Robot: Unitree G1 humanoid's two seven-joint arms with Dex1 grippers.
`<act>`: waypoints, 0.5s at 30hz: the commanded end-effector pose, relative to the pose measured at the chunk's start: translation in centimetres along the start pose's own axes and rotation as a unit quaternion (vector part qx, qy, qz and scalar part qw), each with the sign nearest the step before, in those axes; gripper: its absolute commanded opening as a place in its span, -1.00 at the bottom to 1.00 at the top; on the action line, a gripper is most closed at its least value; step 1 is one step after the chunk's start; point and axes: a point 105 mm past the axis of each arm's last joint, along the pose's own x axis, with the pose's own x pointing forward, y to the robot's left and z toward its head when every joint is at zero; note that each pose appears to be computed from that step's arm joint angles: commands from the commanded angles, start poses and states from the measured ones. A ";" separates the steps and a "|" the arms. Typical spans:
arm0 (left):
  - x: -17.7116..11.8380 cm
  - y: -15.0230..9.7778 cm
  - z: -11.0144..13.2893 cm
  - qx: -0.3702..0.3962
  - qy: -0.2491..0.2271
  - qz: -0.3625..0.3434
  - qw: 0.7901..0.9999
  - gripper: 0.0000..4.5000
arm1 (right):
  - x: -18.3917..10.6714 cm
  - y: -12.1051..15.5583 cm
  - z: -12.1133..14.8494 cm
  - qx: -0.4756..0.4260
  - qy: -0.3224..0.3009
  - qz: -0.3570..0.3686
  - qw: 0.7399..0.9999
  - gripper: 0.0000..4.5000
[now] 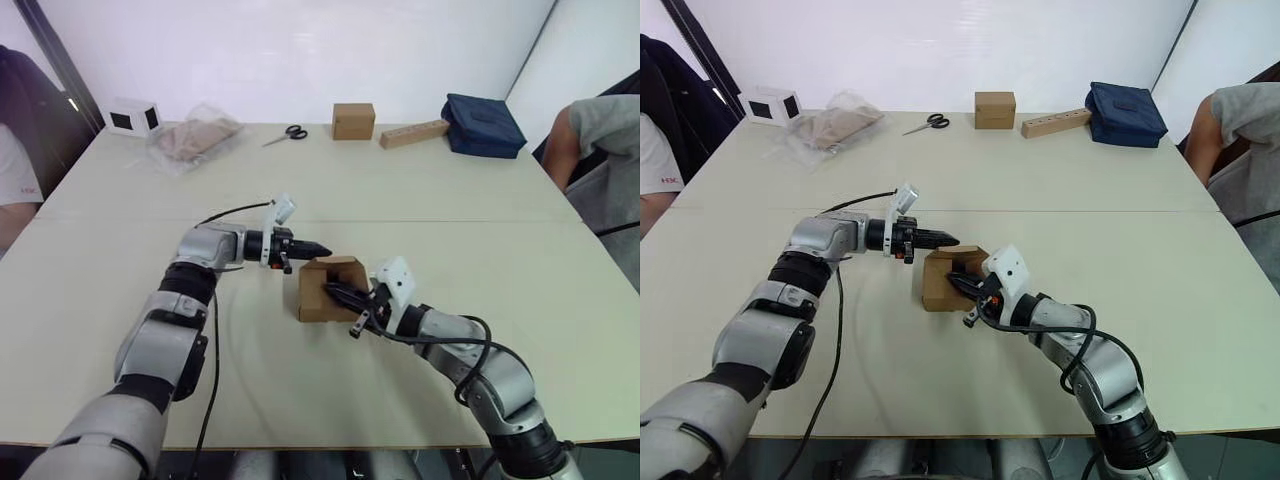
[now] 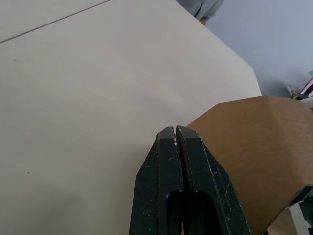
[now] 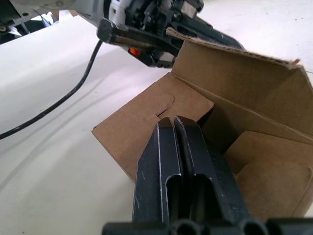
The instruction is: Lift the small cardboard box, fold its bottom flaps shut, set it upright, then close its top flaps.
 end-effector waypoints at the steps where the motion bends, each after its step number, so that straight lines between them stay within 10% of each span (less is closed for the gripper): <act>1: -0.4 -0.9 1.0 0.011 -0.022 -0.020 0.999 -0.99 | -0.6 -0.1 0.5 0.004 -0.005 -0.008 1.000 -1.00; 15: -0.6 -1.9 1.2 0.007 -0.038 -0.030 0.999 -0.99 | -1.4 0.0 0.9 0.009 0.006 -0.013 1.000 -1.00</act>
